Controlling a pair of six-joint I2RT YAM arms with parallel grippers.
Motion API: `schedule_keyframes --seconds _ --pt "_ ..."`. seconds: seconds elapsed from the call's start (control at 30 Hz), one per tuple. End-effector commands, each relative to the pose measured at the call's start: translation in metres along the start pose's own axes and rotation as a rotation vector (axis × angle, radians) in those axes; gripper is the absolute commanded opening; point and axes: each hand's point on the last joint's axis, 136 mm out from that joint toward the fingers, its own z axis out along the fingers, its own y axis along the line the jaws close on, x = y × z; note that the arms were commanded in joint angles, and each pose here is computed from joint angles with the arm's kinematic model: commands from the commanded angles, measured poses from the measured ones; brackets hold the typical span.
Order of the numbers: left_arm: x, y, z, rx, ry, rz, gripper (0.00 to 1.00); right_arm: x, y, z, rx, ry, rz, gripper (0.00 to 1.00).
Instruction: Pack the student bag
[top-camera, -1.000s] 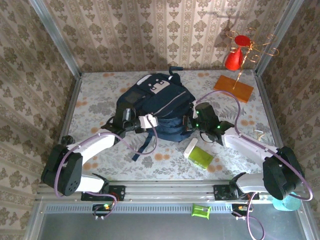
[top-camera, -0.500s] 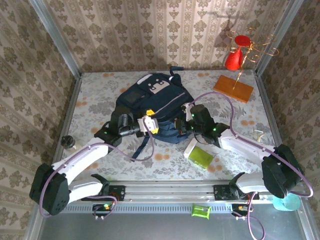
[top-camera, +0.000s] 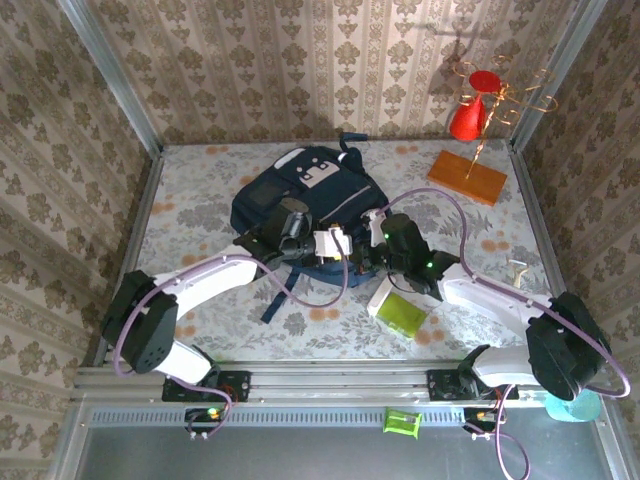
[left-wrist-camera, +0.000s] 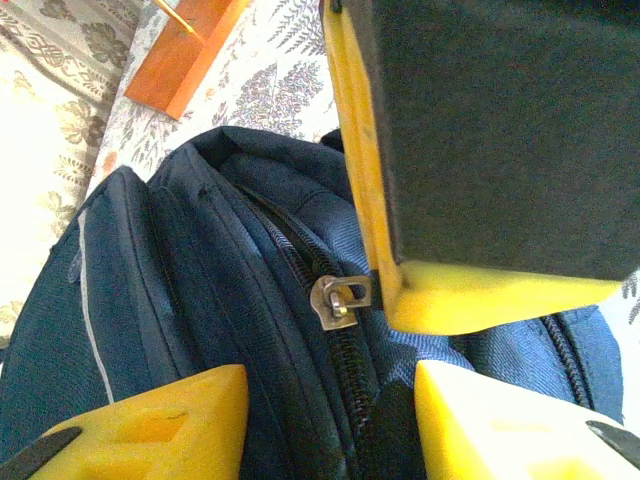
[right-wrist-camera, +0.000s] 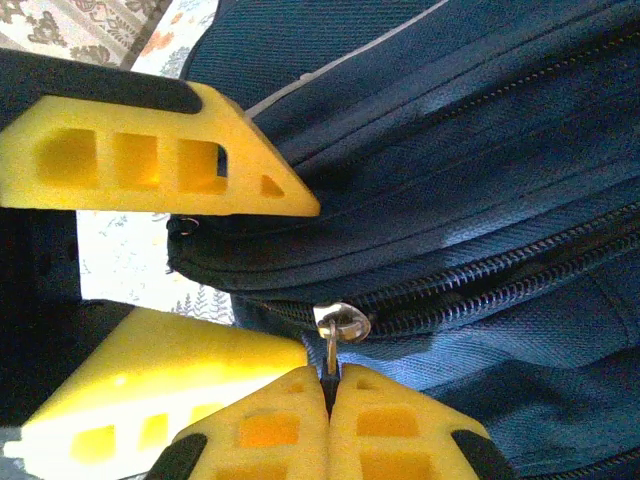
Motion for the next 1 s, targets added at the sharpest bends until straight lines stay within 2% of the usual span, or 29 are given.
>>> schedule_keyframes --seconds 0.0,0.1,0.23,0.3,0.67,0.97 --pt "0.014 0.007 0.006 -0.019 0.082 0.023 0.42 -0.009 0.012 -0.009 -0.035 -0.049 -0.048 0.00" --pt "0.026 0.009 0.009 -0.025 0.126 0.017 0.32 -0.007 0.005 -0.010 -0.001 -0.051 -0.046 0.00" --pt "0.042 0.009 0.005 -0.020 0.169 0.001 0.08 -0.007 -0.018 -0.015 0.100 -0.067 -0.021 0.00" --pt "0.048 0.009 0.001 -0.021 0.179 -0.013 0.00 -0.008 -0.033 -0.018 0.172 -0.068 -0.001 0.00" --pt "0.049 0.001 -0.034 -0.028 0.083 -0.062 0.00 -0.024 -0.089 -0.036 0.522 -0.098 -0.028 0.00" --pt "0.060 0.005 -0.079 -0.082 0.019 -0.120 0.00 -0.040 -0.136 -0.034 0.592 -0.057 0.040 0.00"
